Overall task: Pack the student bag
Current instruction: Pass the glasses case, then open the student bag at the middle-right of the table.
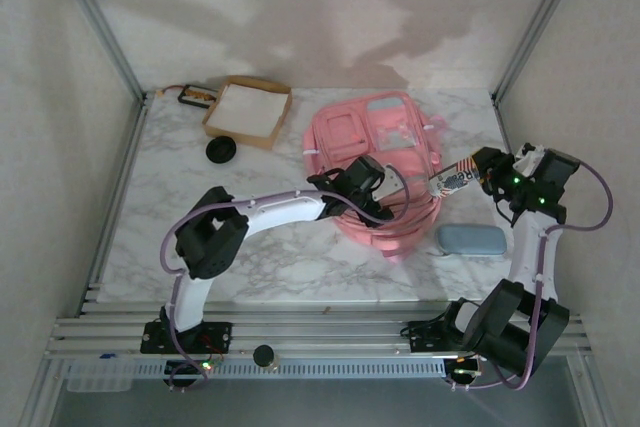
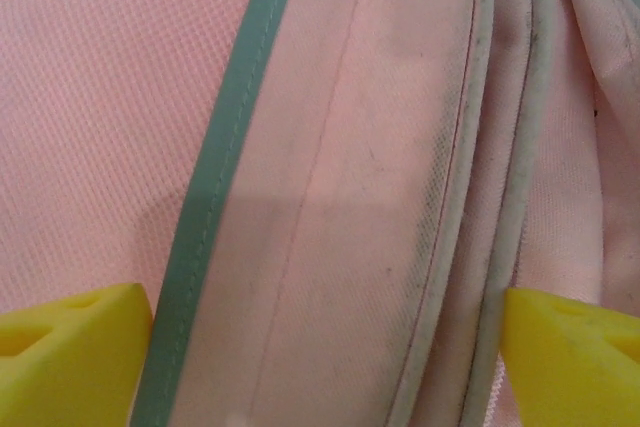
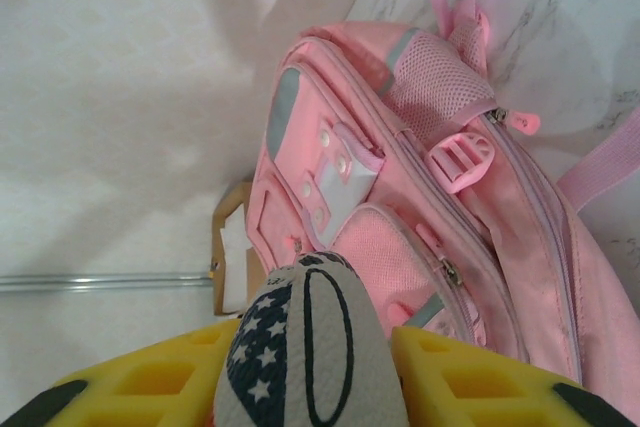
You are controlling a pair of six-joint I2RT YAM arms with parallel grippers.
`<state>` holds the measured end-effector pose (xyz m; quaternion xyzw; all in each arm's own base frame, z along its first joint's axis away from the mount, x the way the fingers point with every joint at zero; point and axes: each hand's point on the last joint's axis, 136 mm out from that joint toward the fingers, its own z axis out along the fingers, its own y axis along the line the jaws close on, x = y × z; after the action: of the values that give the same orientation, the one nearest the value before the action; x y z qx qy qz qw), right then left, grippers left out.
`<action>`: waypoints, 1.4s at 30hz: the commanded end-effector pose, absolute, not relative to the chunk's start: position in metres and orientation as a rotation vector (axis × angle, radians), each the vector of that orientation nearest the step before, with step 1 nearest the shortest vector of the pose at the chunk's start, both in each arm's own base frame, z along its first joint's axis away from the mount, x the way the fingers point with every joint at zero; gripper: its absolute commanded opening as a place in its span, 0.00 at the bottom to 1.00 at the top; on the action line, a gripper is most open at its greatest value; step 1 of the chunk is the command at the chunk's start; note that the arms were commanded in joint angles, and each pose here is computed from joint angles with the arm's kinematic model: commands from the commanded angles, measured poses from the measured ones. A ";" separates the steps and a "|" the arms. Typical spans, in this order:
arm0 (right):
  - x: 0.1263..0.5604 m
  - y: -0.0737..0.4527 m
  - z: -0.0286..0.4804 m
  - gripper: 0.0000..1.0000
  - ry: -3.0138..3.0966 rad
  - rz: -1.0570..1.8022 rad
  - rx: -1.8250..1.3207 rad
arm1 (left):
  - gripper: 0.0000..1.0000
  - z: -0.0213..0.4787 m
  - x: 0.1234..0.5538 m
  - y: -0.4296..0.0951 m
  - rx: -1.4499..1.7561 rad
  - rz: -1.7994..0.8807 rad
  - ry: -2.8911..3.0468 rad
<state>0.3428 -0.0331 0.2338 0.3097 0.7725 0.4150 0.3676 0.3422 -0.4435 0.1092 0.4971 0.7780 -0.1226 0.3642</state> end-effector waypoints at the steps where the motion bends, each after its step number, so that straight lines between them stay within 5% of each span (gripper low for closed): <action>1: 0.340 -0.030 0.237 0.35 1.969 1.080 0.746 | 0.80 0.121 0.375 -0.439 1.228 -0.198 1.965; 8: 0.339 -0.030 0.232 0.34 1.979 1.071 0.749 | 0.38 0.116 0.392 -0.445 1.256 -0.208 1.984; 11: 0.338 -0.031 0.229 0.34 1.988 1.053 0.754 | 0.31 0.119 0.390 -0.447 1.270 -0.224 1.989; 13: 0.337 -0.032 0.226 0.34 1.992 1.040 0.756 | 0.34 0.127 0.385 -0.449 1.265 -0.257 1.994; 16: 0.337 -0.032 0.220 0.34 1.998 1.045 0.768 | 0.55 0.147 0.369 -0.453 1.266 -0.307 1.974; 24: 0.340 -0.033 0.213 0.35 1.994 1.050 0.778 | 0.90 0.141 0.343 -0.458 1.336 -0.345 1.949; 35: 0.340 -0.033 0.209 0.35 2.001 1.053 0.781 | 0.94 0.103 0.362 -0.465 1.392 -0.215 1.993; 42: 0.340 -0.033 0.206 0.35 2.001 1.056 0.787 | 0.70 0.125 0.388 -0.468 1.319 -0.227 1.961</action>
<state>0.3390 -0.0320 0.2072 0.3121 0.7793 0.4092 0.3575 0.3697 -0.4674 0.1033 0.5264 0.7687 -0.0946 0.3508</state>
